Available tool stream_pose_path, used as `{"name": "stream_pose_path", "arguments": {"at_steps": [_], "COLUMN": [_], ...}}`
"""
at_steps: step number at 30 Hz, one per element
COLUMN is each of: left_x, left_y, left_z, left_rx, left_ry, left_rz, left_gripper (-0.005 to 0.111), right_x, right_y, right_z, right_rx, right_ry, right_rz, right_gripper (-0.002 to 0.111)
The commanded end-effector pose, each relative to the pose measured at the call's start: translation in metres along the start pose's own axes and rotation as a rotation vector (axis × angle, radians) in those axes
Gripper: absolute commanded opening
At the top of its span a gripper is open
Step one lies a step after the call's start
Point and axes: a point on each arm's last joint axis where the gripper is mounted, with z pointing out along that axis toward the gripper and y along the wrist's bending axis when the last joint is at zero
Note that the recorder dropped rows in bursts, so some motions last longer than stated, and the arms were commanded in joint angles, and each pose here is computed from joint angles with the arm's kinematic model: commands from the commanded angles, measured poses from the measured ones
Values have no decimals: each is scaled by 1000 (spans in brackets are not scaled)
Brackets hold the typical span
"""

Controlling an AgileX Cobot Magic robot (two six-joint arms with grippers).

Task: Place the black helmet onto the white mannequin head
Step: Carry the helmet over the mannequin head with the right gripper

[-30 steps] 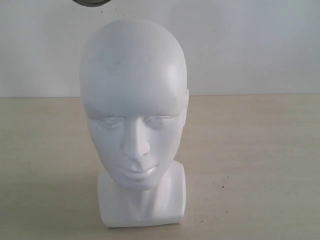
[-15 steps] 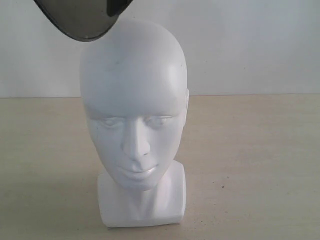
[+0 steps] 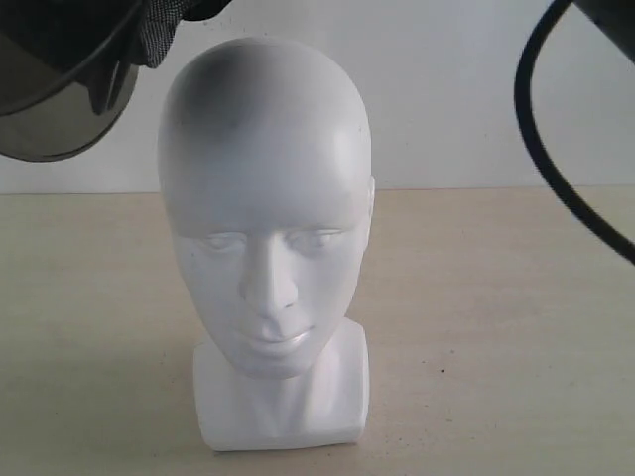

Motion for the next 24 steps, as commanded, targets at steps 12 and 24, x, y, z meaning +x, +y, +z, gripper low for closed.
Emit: {"name": "stream_pose_path", "arguments": {"at_steps": [12,24], "left_x": [-58,-62], "left_y": [-7,-4], "left_z": [170,199], "left_rx": [217,243], "left_ry": [182,175], "left_rz": [107,183], "left_gripper": [4,4], "right_x": [-5,9], "right_y": [-10,-29], "right_z": [4,-19], "right_rx": [-56,52], "right_ry": [-90,-121], "right_rz": [-34,-17], "right_gripper": [0,0]}}
